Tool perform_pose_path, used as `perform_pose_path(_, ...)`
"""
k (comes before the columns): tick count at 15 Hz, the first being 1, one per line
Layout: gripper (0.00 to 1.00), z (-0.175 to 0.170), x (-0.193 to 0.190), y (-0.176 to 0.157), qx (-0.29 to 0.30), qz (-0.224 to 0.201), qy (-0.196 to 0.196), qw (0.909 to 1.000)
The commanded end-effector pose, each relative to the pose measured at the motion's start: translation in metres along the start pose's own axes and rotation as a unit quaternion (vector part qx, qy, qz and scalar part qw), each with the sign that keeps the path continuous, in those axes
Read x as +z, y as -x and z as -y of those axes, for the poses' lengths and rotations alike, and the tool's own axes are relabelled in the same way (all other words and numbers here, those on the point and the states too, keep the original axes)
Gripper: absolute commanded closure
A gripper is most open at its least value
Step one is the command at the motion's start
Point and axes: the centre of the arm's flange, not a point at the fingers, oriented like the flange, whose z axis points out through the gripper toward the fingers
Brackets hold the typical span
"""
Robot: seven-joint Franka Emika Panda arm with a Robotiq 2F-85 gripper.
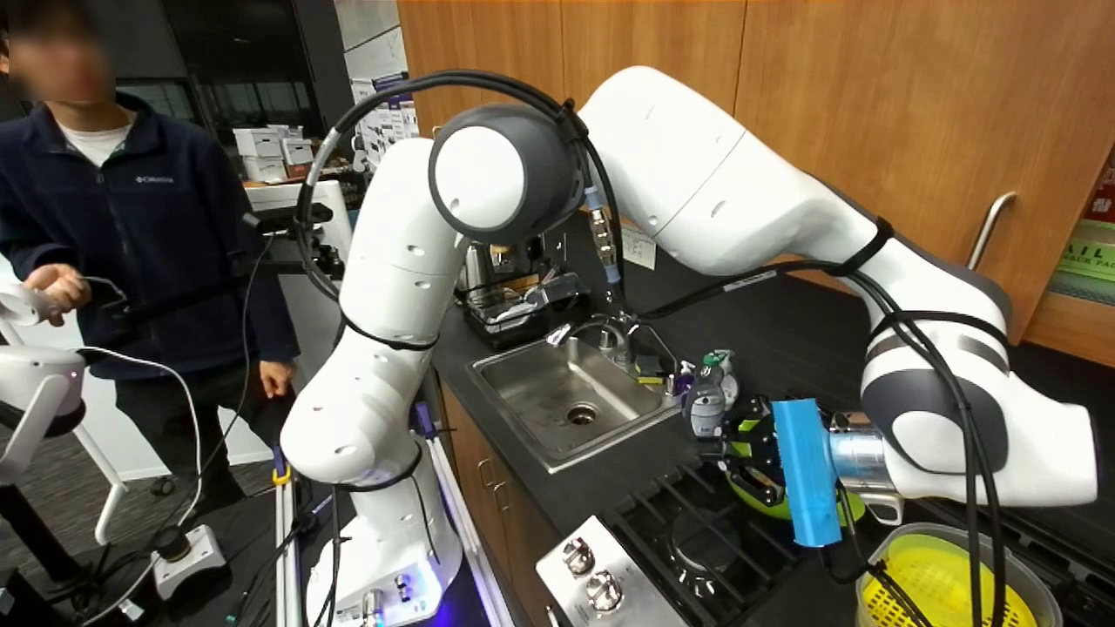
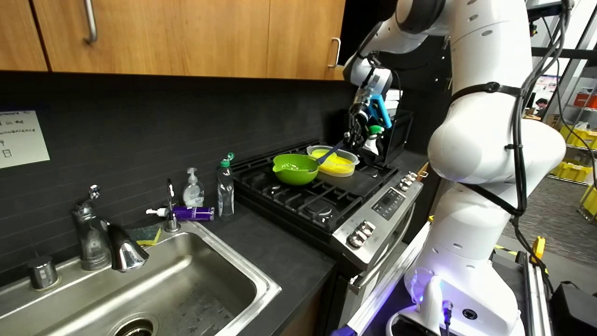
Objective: Remove the fork from the yellow bowl and use it to stir the contents of the green bowl
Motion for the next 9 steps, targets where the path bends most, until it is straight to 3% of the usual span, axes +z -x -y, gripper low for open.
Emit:
perform_pose_path(1, 0.95, -0.005, -0.024, -0.024, -0.012, 0.019, -0.05, 0.9985)
perform_pose_path(4, 0.95, -0.006, -0.028, -0.042, -0.01, 0.014, -0.088, 0.9959)
perform_pose_path(9, 0.95, 0.016, -0.027, -0.071, 0.04, -0.036, -0.121, 0.9912)
